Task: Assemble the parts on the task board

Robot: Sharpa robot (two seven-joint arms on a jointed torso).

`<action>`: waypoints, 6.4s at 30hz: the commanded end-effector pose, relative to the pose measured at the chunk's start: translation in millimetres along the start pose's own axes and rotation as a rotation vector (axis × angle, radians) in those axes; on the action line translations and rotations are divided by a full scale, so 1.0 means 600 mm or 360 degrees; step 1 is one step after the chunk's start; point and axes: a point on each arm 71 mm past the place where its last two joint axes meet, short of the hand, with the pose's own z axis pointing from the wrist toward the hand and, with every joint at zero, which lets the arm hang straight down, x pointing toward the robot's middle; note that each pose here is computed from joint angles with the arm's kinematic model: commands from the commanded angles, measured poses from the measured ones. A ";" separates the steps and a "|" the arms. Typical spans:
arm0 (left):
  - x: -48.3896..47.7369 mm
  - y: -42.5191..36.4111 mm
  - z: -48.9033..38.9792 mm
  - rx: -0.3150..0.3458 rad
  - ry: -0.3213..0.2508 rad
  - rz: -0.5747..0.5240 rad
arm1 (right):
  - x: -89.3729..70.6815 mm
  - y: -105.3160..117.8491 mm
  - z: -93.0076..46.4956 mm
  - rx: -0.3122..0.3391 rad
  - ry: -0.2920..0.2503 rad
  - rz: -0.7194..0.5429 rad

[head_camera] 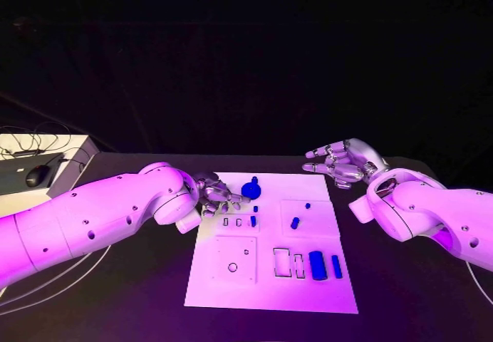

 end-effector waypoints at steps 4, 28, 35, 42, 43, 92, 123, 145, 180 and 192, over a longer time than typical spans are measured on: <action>0.010 -0.016 0.003 -0.0143 0.0168 0.0153 | 0.000 -0.004 0.003 0.0018 0.0048 0.0030; 0.031 -0.041 0.040 -0.0240 0.0240 0.0353 | 0.008 -0.011 0.010 0.0049 0.0071 -0.0010; 0.047 -0.039 0.053 -0.0265 0.0264 0.0369 | 0.011 -0.010 0.012 0.0044 0.0076 -0.0016; 0.052 -0.040 0.059 -0.0268 0.0246 0.0361 | 0.014 -0.009 0.013 0.0039 0.0082 -0.0022; 0.052 -0.041 0.059 -0.0267 0.0244 0.0359 | 0.014 -0.008 0.013 0.0038 0.0082 -0.0022; 0.057 -0.051 0.077 -0.0263 0.0304 0.0361 | 0.028 -0.005 0.017 0.0025 0.0117 -0.0026; 0.064 -0.047 0.084 -0.0276 0.0342 0.0368 | 0.032 -0.005 0.016 0.0023 0.0133 -0.0021; 0.060 -0.043 0.077 -0.0237 0.0368 0.0317 | 0.034 -0.009 0.016 0.0033 0.0142 -0.0020; 0.009 -0.007 0.018 -0.0198 0.0100 0.0216 | 0.026 -0.024 0.018 0.0044 0.0115 -0.0046; 0.015 -0.006 0.026 -0.0227 0.0026 0.0264 | 0.024 -0.024 0.019 0.0032 0.0105 -0.0062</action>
